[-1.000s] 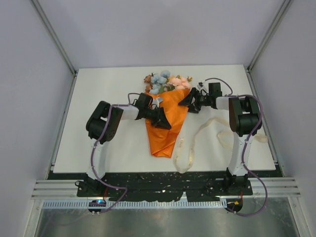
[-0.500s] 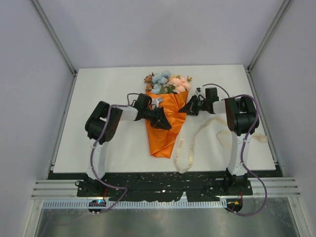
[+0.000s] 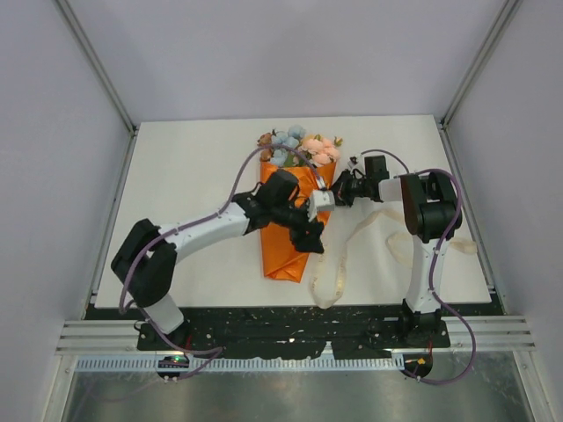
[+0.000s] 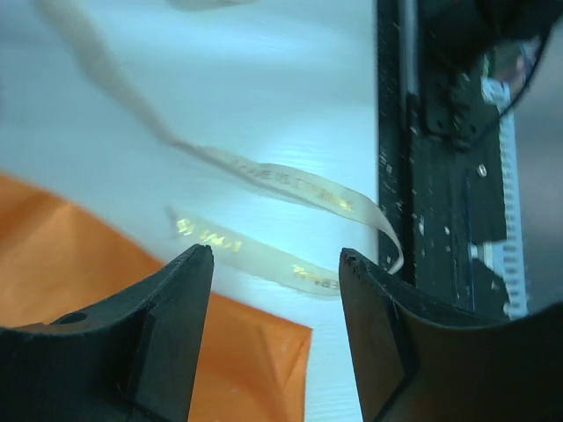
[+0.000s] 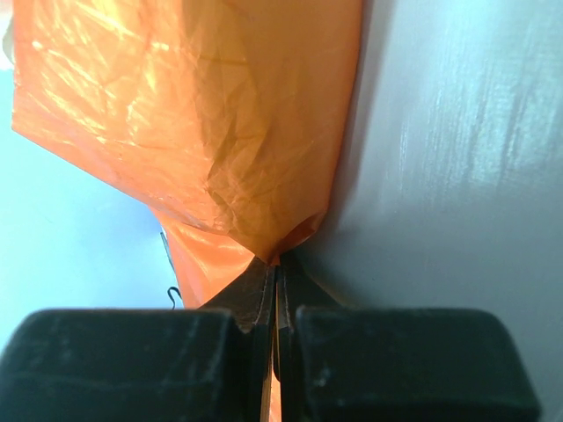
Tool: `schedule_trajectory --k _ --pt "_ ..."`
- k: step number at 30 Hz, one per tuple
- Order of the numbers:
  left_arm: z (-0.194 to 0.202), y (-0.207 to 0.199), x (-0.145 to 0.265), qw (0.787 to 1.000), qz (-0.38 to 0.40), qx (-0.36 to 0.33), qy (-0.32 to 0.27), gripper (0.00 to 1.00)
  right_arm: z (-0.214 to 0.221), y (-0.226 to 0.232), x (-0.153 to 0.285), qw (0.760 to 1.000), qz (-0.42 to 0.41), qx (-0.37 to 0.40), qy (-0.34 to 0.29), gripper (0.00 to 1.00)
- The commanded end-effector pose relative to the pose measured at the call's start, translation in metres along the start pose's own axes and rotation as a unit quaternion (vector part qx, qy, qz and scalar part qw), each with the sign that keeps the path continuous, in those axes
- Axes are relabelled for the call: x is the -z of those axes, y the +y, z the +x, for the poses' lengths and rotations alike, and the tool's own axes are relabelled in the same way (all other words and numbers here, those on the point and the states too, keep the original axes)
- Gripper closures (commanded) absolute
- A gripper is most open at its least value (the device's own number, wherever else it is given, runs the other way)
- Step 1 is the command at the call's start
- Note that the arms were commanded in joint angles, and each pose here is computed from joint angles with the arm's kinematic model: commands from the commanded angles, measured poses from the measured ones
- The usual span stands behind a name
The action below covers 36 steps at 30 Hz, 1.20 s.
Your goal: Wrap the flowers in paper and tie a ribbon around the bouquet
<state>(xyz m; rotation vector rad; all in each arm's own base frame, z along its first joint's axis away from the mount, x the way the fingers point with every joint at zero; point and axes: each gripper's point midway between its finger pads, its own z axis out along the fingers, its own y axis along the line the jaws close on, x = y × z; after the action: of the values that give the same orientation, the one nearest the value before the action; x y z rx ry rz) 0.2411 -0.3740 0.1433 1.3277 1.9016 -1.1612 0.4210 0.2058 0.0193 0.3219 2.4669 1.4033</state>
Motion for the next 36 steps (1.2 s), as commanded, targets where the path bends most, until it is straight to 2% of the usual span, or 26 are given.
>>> schedule_trajectory --k 1,6,11,15,17,19,22,25,27,31,36 --pt "0.065 -0.055 -0.012 0.961 0.062 -0.247 0.109 0.37 -0.009 0.006 0.001 1.0 0.011 0.012 -0.013 0.94" --pt "0.102 -0.09 -0.033 0.923 0.082 -0.345 0.151 0.38 -0.005 0.008 0.003 1.0 0.014 0.007 -0.006 0.95" --pt "0.129 -0.081 -0.053 0.903 0.048 -0.375 0.205 0.39 -0.002 0.021 0.01 1.0 0.006 -0.014 -0.005 0.94" --pt "0.128 -0.061 -0.06 0.9 -0.018 -0.379 0.215 0.5 0.0 0.029 0.014 0.999 -0.002 -0.037 -0.004 0.95" --pt "0.132 -0.063 -0.064 0.899 -0.019 -0.378 0.218 0.53 0.001 0.032 0.015 0.999 -0.007 -0.047 -0.003 0.95" --pt "0.139 -0.065 -0.065 0.897 -0.018 -0.377 0.229 0.62 0.002 0.035 0.016 0.998 -0.012 -0.056 -0.001 0.95" --pt "0.148 -0.071 -0.052 0.892 -0.01 -0.377 0.247 0.88 0.001 0.044 0.018 0.997 -0.026 -0.069 0.002 0.94" --pt "0.155 -0.091 -0.029 0.895 0.025 -0.368 0.249 1.0 -0.001 0.055 0.021 0.995 -0.041 -0.088 0.002 0.94" --pt "0.156 -0.099 -0.013 0.9 0.028 -0.361 0.243 1.0 -0.003 0.059 0.023 0.994 -0.049 -0.102 0.001 0.94" --pt "0.171 -0.106 0.016 0.898 0.036 -0.343 0.272 1.0 -0.007 0.063 0.03 0.99 -0.055 -0.129 -0.002 0.95" --pt "0.206 -0.1 0.056 0.869 0.052 -0.345 0.35 1.0 -0.005 0.062 0.035 0.983 -0.066 -0.169 0.002 0.95"
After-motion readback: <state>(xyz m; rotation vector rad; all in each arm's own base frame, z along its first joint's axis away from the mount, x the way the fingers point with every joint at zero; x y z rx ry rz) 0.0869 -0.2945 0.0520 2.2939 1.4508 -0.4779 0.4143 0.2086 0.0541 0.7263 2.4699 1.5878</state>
